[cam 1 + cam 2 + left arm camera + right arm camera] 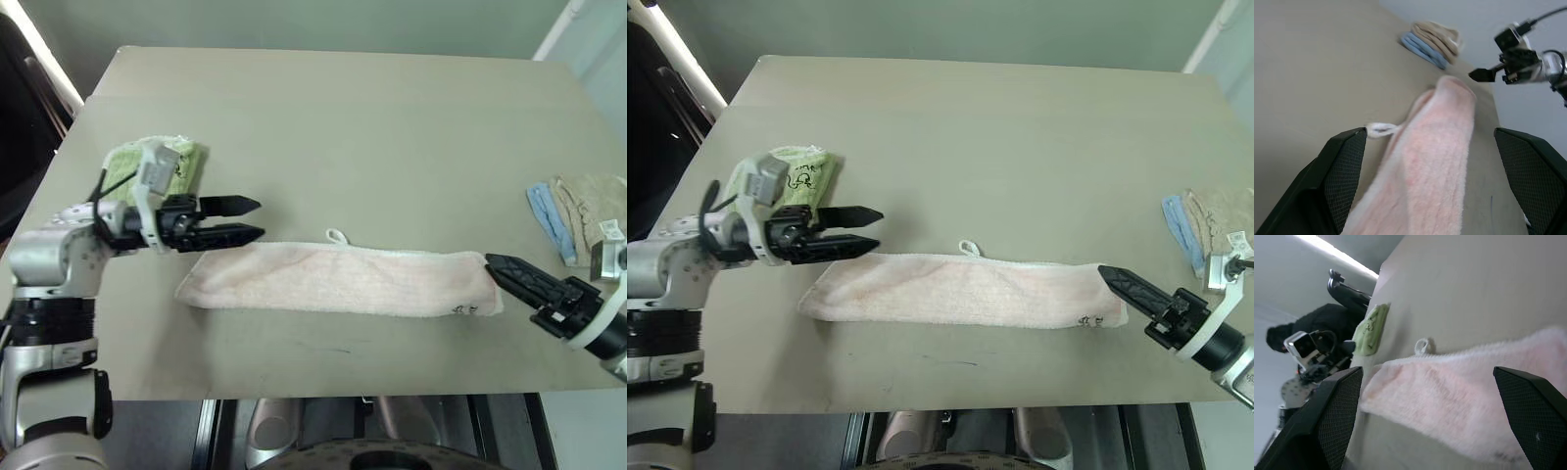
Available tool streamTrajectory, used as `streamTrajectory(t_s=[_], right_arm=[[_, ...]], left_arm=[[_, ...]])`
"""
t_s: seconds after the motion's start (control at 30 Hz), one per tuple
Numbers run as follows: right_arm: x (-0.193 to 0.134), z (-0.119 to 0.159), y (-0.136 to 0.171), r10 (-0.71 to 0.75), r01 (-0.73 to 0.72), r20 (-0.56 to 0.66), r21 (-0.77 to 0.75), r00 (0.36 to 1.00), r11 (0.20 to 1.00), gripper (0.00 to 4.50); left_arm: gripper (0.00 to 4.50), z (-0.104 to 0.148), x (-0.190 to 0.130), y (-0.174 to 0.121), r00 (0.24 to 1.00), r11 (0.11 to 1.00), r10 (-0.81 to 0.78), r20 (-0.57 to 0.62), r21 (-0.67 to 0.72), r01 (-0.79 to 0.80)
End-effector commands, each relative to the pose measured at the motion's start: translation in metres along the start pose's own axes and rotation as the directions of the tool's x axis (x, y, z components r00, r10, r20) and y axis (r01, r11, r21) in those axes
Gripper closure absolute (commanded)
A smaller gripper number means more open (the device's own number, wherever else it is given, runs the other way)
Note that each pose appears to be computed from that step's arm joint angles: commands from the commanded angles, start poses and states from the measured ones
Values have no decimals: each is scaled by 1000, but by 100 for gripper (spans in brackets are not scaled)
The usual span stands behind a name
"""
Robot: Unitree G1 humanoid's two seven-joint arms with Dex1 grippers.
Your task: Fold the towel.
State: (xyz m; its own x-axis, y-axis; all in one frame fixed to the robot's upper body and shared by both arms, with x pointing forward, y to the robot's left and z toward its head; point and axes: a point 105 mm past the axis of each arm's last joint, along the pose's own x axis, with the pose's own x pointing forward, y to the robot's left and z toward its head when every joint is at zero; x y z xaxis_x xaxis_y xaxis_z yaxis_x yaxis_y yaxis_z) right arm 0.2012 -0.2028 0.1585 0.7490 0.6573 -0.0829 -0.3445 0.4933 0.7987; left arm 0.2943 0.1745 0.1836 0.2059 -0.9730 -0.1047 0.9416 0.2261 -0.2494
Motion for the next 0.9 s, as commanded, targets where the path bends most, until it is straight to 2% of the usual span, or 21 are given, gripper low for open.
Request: streamTrajectory(t_s=[0.03, 0.3, 0.5, 0.67, 0.9], right_arm=[[1, -6, 12, 24, -25, 24, 9, 999, 1000, 0], [-6, -36, 15, 0, 1, -5, 88, 1000, 996, 0], [-13, -55, 12, -44, 48, -24, 162, 999, 986, 0], [-18, -62, 6, -81, 85, -28, 208, 996, 974, 0], [-15, -55, -13, -145, 136, 18, 251, 989, 958, 0]], left_arm=[[2, 2, 11, -9, 998, 993, -47, -34, 103, 51], [2, -31, 32, -15, 983, 982, -122, -138, 125, 140], [2, -45, 51, -10, 983, 969, -113, -148, 203, 142], [2, -55, 58, -7, 980, 963, -115, -162, 224, 150], [2, -59, 64, -7, 979, 961, -125, -163, 224, 160]])
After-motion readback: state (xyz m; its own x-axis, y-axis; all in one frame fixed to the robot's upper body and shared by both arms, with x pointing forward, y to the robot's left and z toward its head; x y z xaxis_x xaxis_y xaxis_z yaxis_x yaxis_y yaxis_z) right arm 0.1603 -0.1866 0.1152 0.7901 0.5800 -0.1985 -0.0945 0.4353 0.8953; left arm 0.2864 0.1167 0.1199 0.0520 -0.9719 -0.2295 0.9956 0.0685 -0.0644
